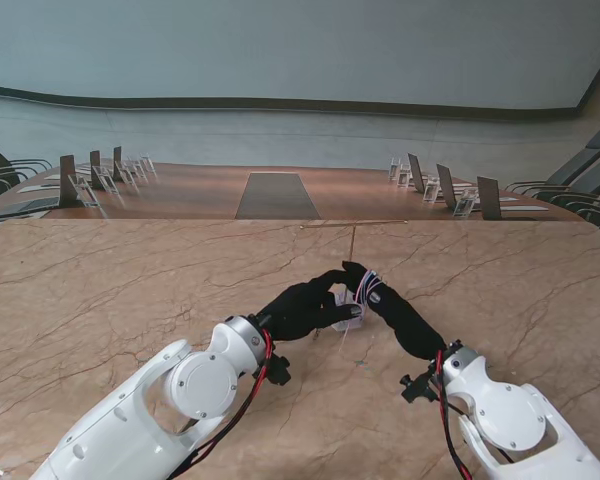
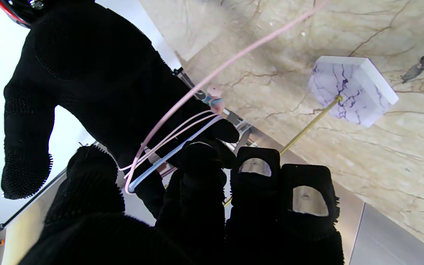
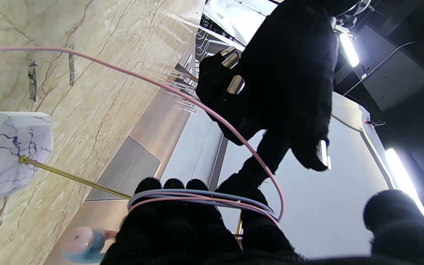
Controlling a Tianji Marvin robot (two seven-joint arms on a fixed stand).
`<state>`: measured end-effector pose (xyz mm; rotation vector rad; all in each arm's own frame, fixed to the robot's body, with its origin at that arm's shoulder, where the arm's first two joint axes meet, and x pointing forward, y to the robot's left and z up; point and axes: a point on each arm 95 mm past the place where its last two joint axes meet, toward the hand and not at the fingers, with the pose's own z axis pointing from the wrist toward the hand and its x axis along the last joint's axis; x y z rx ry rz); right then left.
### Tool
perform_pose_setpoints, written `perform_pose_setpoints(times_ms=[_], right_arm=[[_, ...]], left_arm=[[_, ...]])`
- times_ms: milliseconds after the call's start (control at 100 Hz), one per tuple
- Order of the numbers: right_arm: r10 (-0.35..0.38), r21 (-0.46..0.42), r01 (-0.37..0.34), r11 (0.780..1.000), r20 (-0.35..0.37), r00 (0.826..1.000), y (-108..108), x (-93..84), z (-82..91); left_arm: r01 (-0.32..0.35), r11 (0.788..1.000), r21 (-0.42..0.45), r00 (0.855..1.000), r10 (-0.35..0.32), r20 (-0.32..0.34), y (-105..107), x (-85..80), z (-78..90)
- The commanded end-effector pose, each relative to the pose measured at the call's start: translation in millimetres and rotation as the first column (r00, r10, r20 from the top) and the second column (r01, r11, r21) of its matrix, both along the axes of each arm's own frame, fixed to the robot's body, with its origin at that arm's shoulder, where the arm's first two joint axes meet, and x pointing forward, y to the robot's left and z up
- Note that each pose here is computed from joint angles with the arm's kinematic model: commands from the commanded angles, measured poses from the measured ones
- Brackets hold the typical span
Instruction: Take the wired earphone off the rack, coil the cable and place them on the table
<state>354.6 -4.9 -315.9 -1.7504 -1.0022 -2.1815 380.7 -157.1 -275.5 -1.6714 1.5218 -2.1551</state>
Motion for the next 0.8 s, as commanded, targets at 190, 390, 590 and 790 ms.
perform_pose_setpoints(times_ms=[190, 390, 590, 790], right_arm=[[0.005, 0.008, -0.005, 1.000, 0.001, 1.000, 3.3, 1.6, -0.5], [0.009, 0.011, -0.009, 1.000, 0.007, 1.000, 4.6, 4.1, 0.5], [0.017, 0.015, -0.017, 1.000, 0.014, 1.000, 6.2, 8.3, 3.1], [0.033, 0.018, -0.033, 0.999, 0.019, 0.999, 9.2, 12.0, 6.0]], left_arm=[[0.000, 0.998, -0.068, 0.999, -0.004, -0.051, -11.7, -3.2, -1.6], [-0.006, 0.995, -0.097, 0.998, 0.000, -0.066, -18.0, -3.8, -2.1], [-0.014, 0.990, -0.141, 0.994, -0.002, -0.110, -26.0, -6.7, -3.4], [-0.027, 0.983, -0.181, 0.990, 0.000, -0.144, -33.4, -9.1, -1.4]])
